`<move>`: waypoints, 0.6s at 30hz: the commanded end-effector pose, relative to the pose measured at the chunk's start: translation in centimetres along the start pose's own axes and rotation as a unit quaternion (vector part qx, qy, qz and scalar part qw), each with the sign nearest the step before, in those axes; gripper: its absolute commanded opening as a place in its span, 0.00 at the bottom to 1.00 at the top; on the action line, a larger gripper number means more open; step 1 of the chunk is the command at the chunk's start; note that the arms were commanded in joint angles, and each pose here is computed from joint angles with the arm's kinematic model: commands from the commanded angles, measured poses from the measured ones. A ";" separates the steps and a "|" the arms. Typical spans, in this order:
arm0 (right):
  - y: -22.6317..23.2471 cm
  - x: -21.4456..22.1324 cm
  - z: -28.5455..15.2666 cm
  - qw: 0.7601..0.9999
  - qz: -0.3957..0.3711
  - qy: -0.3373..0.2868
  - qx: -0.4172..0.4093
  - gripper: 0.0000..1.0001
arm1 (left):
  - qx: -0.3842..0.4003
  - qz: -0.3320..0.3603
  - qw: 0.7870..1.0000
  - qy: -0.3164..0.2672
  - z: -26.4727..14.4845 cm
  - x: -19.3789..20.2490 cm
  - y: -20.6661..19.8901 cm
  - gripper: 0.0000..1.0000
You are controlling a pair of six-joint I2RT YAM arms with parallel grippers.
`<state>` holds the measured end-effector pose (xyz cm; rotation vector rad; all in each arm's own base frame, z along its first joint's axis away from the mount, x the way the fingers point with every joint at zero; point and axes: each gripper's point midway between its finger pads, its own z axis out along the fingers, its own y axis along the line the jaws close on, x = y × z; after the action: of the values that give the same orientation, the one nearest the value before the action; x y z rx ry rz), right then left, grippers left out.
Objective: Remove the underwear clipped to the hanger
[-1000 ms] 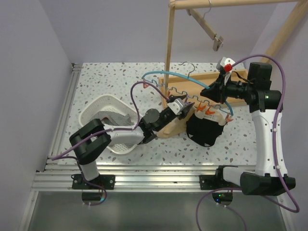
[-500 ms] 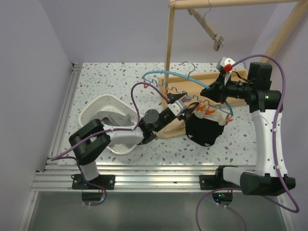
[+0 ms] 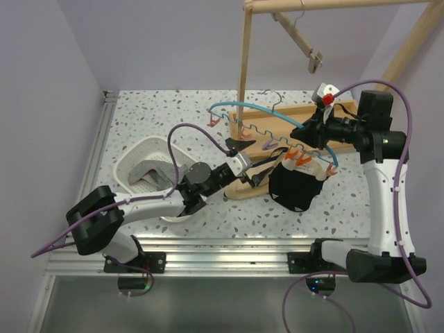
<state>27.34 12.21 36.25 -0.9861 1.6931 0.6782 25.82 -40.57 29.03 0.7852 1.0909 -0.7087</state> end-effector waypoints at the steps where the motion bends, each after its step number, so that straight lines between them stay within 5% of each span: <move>1: 0.5 -1.7 -0.9 0.999 -0.050 -0.017 0.011 0.00 | 0.046 0.010 0.997 0.066 -2.2 2.9 -1.7 1.00; 7: 0.3 -1.2 -1.0 0.998 -0.055 -0.004 0.016 0.00 | 0.106 -0.002 0.977 0.186 -5.3 9.2 -4.3 1.00; 18: 0.0 -0.6 -0.8 0.999 -0.047 0.002 0.014 0.00 | 0.012 0.004 0.934 0.357 -5.3 20.4 -2.3 0.95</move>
<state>27.37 11.65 35.74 -1.0188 1.6977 0.6181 25.57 -39.15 8.42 1.1643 1.6771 -0.5122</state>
